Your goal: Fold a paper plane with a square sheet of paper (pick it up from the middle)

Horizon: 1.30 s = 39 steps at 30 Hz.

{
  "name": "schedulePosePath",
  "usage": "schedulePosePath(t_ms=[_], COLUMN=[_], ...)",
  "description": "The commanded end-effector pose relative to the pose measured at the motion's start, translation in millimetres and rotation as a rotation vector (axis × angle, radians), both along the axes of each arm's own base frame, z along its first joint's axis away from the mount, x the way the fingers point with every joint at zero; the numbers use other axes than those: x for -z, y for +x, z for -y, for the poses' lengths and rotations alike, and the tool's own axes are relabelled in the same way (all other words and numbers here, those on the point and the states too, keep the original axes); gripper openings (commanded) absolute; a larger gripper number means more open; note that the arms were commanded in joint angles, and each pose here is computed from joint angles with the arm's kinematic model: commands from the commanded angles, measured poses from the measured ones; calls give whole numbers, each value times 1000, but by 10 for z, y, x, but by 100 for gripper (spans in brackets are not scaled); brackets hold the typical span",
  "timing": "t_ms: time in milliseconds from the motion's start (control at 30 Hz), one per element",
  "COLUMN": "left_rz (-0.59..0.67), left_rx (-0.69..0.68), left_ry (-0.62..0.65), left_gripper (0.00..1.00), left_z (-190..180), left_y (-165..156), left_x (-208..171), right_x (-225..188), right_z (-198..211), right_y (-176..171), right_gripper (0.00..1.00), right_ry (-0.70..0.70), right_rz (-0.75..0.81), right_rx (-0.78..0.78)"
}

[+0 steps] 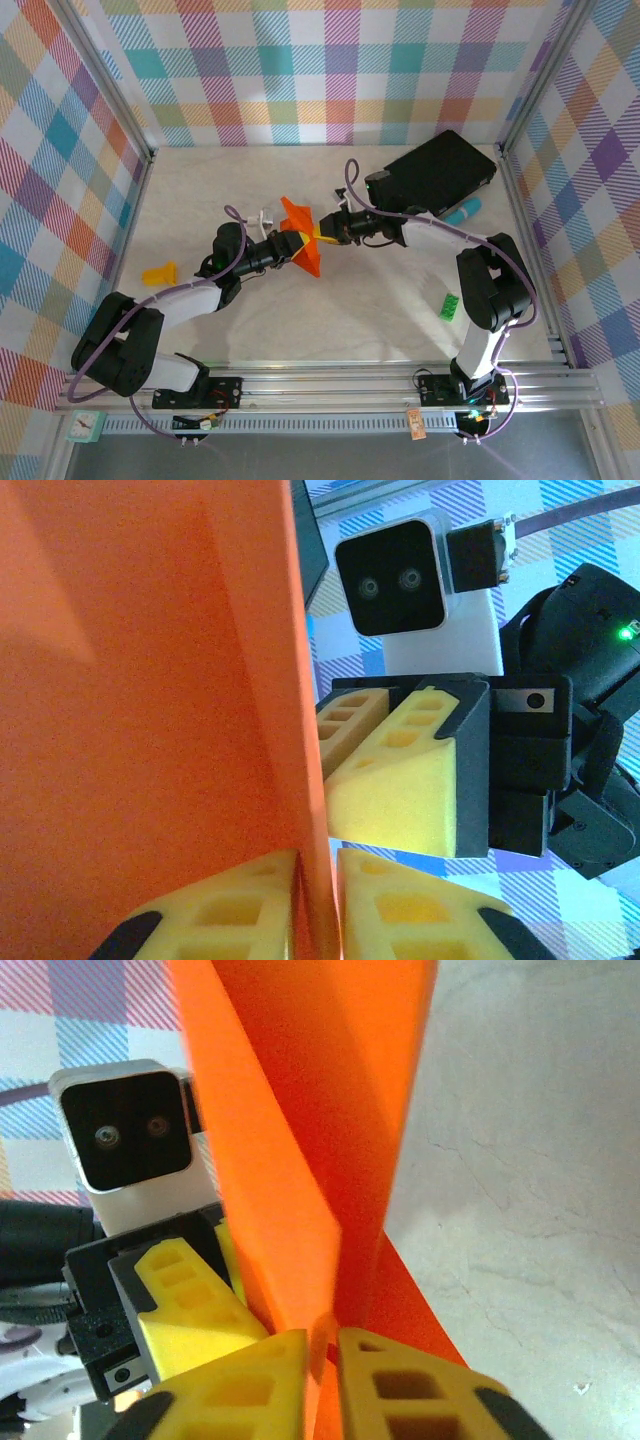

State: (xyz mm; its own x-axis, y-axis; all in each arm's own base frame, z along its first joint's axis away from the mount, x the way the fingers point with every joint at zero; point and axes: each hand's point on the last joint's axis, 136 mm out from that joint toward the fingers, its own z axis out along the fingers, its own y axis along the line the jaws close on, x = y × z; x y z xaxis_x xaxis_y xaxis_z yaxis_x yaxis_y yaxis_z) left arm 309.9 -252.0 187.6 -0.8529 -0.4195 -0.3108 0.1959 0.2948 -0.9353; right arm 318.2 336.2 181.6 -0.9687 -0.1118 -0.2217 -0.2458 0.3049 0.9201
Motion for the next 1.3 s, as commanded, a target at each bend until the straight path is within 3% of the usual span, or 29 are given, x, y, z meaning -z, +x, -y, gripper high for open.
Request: schedulePosePath(t_ms=[0, 233, 367, 467, 600, 900, 1267], left_rz=[59, 74, 58, 20, -26, -26, 83], left_rx=[3, -5, -20, -51, -77, -150, -100], left_ry=[9, 81, 208, 386, 751, 1534, 2066], left_gripper=[15, 12, 12, 12, 12, 10, 10], left_z=[19, -23, -103, -259, -585, -1161, -1024], left_y=[0, -6, 4, 27, -2, 138, 356], left_x=[-158, -156, -78, 49, 259, 441, 804], right_x=[-161, -89, -2, 54, 137, 305, 506], right_z=[114, 390, 543, 686, 921, 1391, 1735], right_y=[15, 131, 177, 200, 240, 271, 250], right_gripper=[26, 48, 56, 63, 73, 77, 76], right_ry=[20, -45, -123, -208, -337, -520, -577], right_rz=[47, 71, 103, 158, 234, 252, 151], right_rx=[26, 138, 203, 257, 348, 537, 649])
